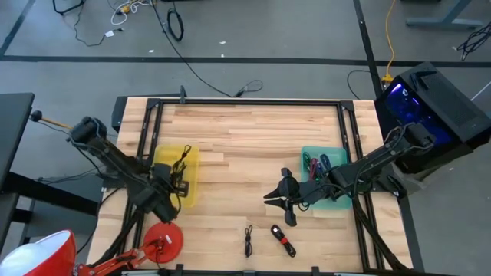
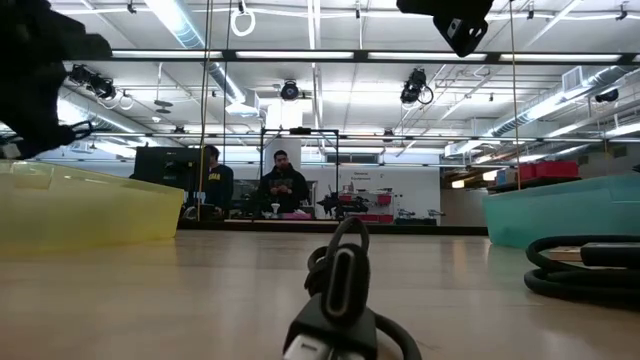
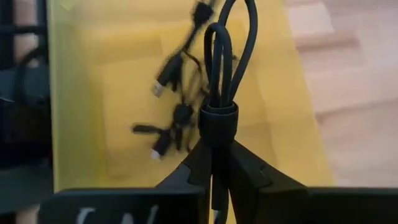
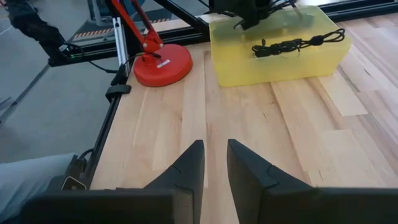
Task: Pick & Place USB Port
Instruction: Put the black charger cable into the yellow bin
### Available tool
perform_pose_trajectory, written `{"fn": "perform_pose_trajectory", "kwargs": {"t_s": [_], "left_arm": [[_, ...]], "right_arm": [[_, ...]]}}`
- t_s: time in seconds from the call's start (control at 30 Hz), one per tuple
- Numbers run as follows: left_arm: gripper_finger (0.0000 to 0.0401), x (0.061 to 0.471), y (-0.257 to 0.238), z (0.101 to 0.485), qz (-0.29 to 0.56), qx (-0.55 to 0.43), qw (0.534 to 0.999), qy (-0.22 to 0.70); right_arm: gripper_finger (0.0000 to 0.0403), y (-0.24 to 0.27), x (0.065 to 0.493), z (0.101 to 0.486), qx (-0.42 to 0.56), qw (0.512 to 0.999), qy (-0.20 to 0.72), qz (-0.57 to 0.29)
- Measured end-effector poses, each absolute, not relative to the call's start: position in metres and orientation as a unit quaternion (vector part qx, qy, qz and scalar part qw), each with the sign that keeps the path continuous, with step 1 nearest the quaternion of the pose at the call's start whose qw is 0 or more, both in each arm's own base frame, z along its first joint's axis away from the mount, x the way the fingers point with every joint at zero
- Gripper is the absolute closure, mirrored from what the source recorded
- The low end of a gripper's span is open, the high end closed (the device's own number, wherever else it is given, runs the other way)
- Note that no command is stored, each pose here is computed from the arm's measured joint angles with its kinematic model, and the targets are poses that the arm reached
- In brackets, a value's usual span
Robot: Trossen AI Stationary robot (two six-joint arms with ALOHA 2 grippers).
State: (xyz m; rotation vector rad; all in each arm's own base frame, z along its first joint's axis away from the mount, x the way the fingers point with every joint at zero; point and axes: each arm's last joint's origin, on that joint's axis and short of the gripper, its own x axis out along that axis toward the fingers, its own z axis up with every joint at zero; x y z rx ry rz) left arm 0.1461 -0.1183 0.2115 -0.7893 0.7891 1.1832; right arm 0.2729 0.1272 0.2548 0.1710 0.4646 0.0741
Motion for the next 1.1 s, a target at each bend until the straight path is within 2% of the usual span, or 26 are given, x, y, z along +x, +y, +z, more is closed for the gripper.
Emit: {"fn": "perform_pose_trajectory", "kwargs": {"t_s": [0.43,0.6,0.73,0.93,1.1], "left_arm": [[0.0271,0.151,-0.113,0.207,0.528,-0.362,0.680,0.357],[0.0246,0.151,-0.113,0.207,0.523,-0.350,0.689,0.359],[0.0241,0.160,-0.120,0.216,0.466,-0.321,0.747,0.348],[0.0249,0.192,-0.154,0.250,0.280,-0.303,0.859,0.303],[0.0257,0.225,-0.185,0.271,0.130,-0.311,0.914,0.227]], "right_arm": [[0.0331,0.127,0.273,0.255,0.083,0.969,0.229,0.037],[0.0331,0.127,0.273,0.255,0.083,0.969,0.229,0.038],[0.0331,0.127,0.273,0.255,0.081,0.969,0.229,0.038],[0.0331,0.127,0.273,0.255,0.073,0.970,0.228,0.040],[0.0331,0.127,0.273,0.255,0.072,0.970,0.228,0.040]]}}
